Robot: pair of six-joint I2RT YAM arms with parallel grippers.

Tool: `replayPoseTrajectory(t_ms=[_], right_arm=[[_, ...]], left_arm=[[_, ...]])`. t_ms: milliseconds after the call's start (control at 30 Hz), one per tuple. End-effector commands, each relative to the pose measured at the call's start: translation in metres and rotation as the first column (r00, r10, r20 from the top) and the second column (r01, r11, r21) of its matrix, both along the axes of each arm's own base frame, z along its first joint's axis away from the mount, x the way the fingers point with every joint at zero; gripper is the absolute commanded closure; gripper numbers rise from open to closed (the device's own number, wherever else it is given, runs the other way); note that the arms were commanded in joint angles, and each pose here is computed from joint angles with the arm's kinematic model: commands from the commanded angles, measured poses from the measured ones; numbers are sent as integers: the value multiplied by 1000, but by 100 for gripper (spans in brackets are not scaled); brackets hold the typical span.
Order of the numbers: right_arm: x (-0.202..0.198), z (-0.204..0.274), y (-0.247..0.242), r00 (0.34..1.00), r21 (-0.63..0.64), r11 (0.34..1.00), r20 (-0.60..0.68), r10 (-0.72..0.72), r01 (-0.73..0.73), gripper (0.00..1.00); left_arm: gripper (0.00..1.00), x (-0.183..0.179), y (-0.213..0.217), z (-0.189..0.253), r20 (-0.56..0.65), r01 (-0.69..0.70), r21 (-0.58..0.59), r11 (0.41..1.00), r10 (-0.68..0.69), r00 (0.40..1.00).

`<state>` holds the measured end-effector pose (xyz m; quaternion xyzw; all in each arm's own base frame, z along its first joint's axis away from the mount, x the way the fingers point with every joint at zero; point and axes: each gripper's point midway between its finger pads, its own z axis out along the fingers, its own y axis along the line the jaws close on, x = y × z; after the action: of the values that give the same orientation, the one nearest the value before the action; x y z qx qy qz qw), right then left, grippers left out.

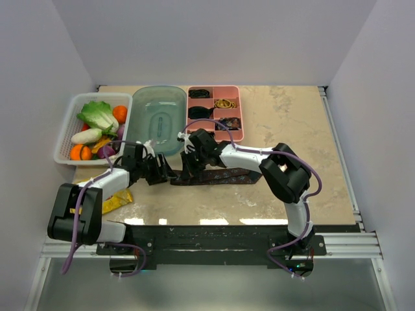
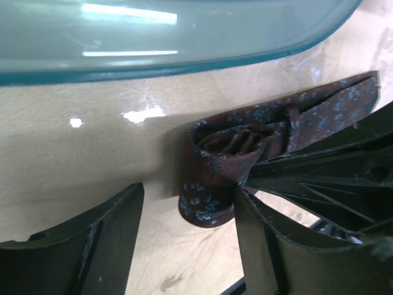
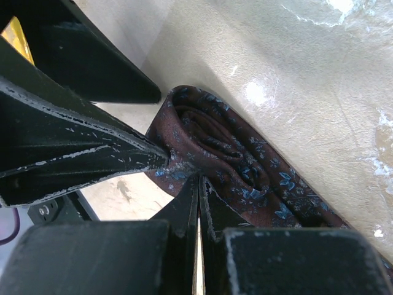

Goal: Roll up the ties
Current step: Roll the tie at the center of the board.

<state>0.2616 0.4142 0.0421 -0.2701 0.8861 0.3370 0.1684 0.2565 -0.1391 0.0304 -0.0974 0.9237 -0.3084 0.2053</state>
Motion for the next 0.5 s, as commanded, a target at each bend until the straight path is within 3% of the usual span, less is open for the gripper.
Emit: replayPoseTrajectory(t_ms=[0, 467], right_arm=[[-7, -34, -25, 1000, -147, 989, -27, -7, 3, 100], [-5, -30, -19, 999, -117, 993, -40, -6, 1, 100]], left_arm=[[38, 9, -11, 3, 72, 18, -65, 998, -13, 997], [58, 10, -28, 5, 126, 55, -157, 986, -35, 991]])
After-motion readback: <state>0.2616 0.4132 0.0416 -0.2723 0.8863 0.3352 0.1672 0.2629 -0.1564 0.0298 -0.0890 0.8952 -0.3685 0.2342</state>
